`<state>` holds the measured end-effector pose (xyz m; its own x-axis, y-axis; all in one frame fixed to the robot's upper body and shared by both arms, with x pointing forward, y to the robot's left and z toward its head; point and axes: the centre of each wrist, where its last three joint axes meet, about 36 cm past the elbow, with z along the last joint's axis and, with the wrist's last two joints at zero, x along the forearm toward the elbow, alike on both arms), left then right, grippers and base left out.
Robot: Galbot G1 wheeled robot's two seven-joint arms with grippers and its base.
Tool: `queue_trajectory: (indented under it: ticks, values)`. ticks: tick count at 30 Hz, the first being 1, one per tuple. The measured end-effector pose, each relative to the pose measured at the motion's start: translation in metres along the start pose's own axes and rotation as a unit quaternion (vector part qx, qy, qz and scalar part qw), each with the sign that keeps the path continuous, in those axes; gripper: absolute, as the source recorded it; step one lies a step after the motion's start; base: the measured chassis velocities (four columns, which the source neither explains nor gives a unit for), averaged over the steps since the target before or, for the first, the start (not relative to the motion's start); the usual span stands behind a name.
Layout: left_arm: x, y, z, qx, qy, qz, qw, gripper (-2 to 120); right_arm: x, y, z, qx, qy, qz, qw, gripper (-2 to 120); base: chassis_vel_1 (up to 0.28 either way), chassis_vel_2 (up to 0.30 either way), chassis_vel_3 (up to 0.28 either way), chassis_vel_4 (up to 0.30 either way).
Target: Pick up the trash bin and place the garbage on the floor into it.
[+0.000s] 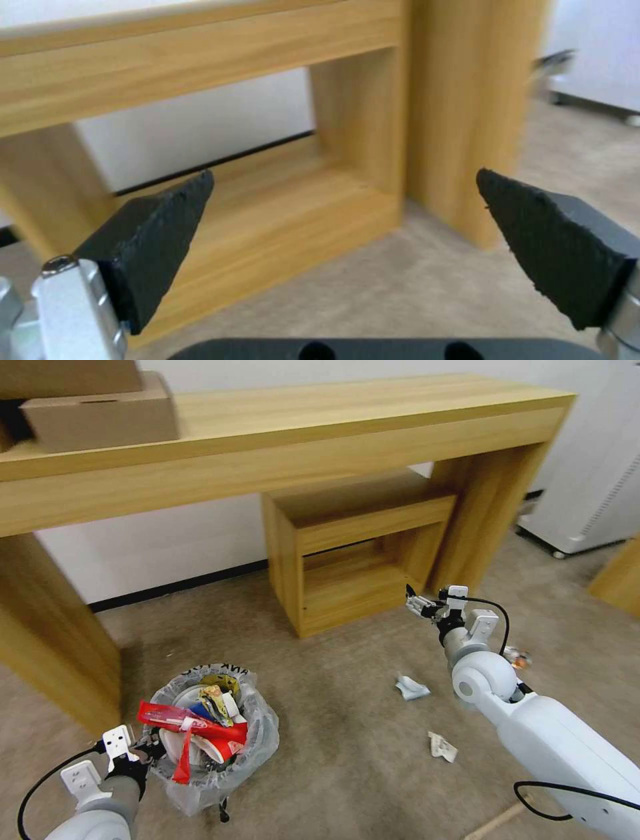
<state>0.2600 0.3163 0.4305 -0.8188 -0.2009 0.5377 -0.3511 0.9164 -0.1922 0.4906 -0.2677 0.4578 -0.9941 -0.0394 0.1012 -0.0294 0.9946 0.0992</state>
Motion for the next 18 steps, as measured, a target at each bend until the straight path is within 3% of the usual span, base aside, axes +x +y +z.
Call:
queue_trajectory:
  ticks: [18]
  values:
    - [-0.0006,0.0002,0.0028,0.003,-0.003,-0.003,1.0000,1,-0.0010,0.0032,0.0082,0.002,0.000,-0.001,1.000,100,-0.116,-0.116,-0.115,-0.117]
